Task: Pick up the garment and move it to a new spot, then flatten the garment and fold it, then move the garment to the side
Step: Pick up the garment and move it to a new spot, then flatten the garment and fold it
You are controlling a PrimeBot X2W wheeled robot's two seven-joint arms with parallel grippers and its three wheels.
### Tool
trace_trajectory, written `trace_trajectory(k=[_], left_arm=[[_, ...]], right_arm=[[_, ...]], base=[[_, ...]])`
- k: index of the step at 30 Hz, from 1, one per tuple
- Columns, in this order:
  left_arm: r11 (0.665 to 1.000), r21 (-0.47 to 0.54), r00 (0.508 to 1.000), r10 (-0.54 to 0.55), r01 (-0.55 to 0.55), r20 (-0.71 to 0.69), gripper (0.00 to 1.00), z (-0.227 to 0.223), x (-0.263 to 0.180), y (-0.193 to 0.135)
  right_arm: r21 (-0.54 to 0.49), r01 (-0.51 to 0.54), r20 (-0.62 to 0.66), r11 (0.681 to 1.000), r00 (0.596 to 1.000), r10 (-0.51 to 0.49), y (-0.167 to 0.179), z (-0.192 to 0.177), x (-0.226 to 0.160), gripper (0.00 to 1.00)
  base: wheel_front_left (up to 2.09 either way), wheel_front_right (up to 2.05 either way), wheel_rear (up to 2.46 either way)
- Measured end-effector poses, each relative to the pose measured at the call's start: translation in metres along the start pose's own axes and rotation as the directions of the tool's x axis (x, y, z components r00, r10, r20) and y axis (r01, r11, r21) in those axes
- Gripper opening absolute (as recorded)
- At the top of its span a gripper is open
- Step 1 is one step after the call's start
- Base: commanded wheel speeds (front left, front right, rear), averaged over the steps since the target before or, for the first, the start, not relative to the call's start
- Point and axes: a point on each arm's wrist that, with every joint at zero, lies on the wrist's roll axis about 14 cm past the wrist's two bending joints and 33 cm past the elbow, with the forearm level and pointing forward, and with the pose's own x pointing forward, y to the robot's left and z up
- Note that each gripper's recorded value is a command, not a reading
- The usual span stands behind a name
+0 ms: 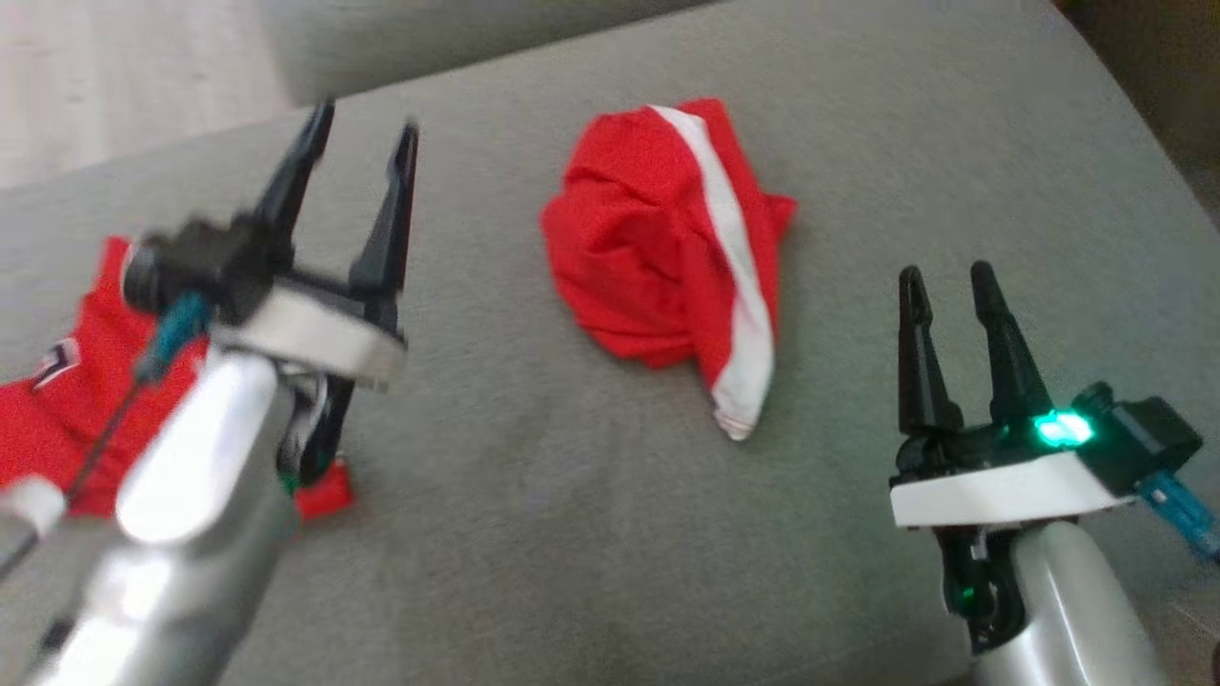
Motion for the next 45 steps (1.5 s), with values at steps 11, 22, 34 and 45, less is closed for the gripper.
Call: trace_trajectory(k=[11,22,34,45], left_arm=[[0.956,-0.060,0.957,0.287,-0.288,-0.031,1.00,-0.014,-0.135,0.018],[0.929,-0.096,0.933,0.359,-0.358,-0.014,1.00,-0.013,-0.169,0.010],[0.918,-0.101,0.924,0.381,-0.383,-0.046,1.00,-0.028,-0.175,0.019],[0.906,-0.097,0.910,0.408,-0.413,-0.067,1.00,-0.037,-0.178,0.031]], right_arm=[[0.037,-0.111,-0.089,0.993,0.989,0.114,0.040,-0.031,-0.011,1.00],[0.045,-0.148,-0.100,0.988,0.983,0.152,0.052,-0.035,-0.013,1.00],[0.085,-0.063,-0.346,0.994,0.934,0.089,0.034,-0.112,-0.021,1.00],[0.174,-0.044,-0.503,0.984,0.855,0.127,0.053,-0.163,-0.016,1.00]], base=[[0.00,0.00,0.00],[0.00,0.00,0.00],[0.00,0.00,0.00],[0.00,0.00,0.00]])
